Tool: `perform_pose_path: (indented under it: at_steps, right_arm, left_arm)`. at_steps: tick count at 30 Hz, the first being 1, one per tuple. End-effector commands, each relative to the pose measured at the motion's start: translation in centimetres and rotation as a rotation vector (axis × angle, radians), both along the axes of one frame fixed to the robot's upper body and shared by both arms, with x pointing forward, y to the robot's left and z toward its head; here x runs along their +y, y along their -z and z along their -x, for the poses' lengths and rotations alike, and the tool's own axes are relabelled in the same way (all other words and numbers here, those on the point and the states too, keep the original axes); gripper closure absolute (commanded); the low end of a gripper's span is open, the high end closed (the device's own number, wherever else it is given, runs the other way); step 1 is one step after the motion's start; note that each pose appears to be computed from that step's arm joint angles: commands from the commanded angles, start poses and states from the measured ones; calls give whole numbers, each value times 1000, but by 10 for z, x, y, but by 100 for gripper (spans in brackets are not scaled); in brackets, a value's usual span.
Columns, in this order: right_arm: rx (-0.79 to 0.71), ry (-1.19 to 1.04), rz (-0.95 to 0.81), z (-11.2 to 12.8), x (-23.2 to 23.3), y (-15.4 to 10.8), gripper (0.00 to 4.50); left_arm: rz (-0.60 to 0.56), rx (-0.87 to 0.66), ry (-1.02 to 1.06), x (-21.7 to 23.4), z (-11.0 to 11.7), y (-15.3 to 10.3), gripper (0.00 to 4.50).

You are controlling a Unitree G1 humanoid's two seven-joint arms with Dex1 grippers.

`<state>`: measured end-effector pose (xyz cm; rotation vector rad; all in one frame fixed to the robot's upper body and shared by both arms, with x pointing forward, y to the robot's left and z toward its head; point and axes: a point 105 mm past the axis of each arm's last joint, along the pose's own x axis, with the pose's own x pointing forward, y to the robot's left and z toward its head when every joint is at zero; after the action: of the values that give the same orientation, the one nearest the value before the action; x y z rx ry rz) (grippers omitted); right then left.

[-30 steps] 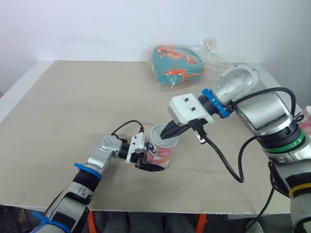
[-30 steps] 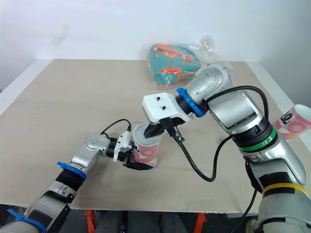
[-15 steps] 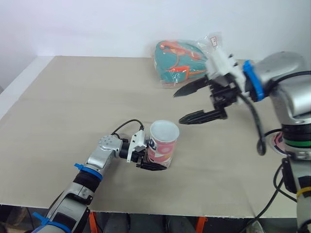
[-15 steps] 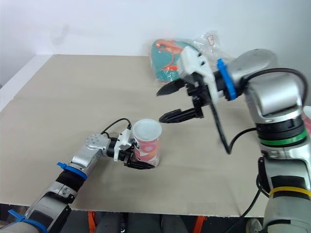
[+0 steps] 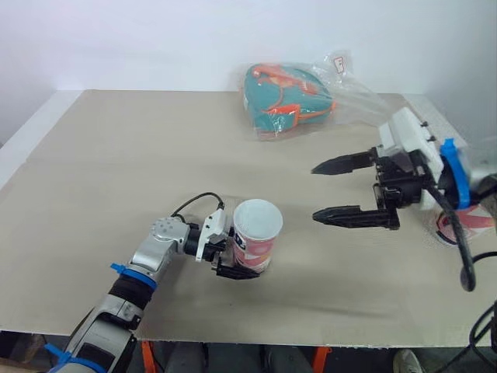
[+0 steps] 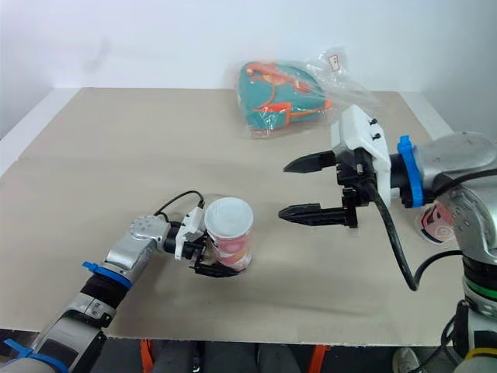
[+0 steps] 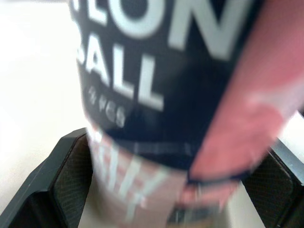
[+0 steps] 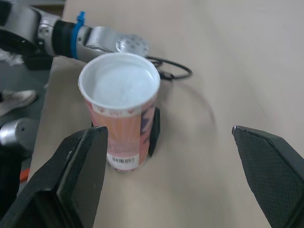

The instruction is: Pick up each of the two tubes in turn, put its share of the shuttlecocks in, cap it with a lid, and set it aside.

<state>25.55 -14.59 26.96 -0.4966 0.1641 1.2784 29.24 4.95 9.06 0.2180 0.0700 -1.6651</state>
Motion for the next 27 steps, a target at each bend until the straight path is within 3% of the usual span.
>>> perform_pose_path:
  at_steps: [1,7,11,15,17,22,25,27]
  right_arm:
    - [-58,18,-15,8,-1,-12,0]
    - [-48,74,-24,13,-8,-9,0]
    - [8,132,15,14,-16,12,0]
    - [82,150,30,16,-16,43,0]
    - [105,172,49,13,-16,66,0]
    - [245,190,-138,4,-6,96,0]
    - [280,172,-116,3,1,115,0]
    - [288,143,-111,0,10,121,0]
  left_arm:
    - [-2,6,-13,12,1,-1,14]
    - [-114,25,-104,50,-6,5,14]
    - [-137,30,-152,76,-5,0,14]
    - [-104,31,-194,94,-1,-14,14]
    - [-15,23,-192,97,5,-34,14]
    - [151,68,-171,94,26,-77,14]
    - [169,67,-155,92,36,-90,14]
    - [118,61,-139,93,43,-89,14]
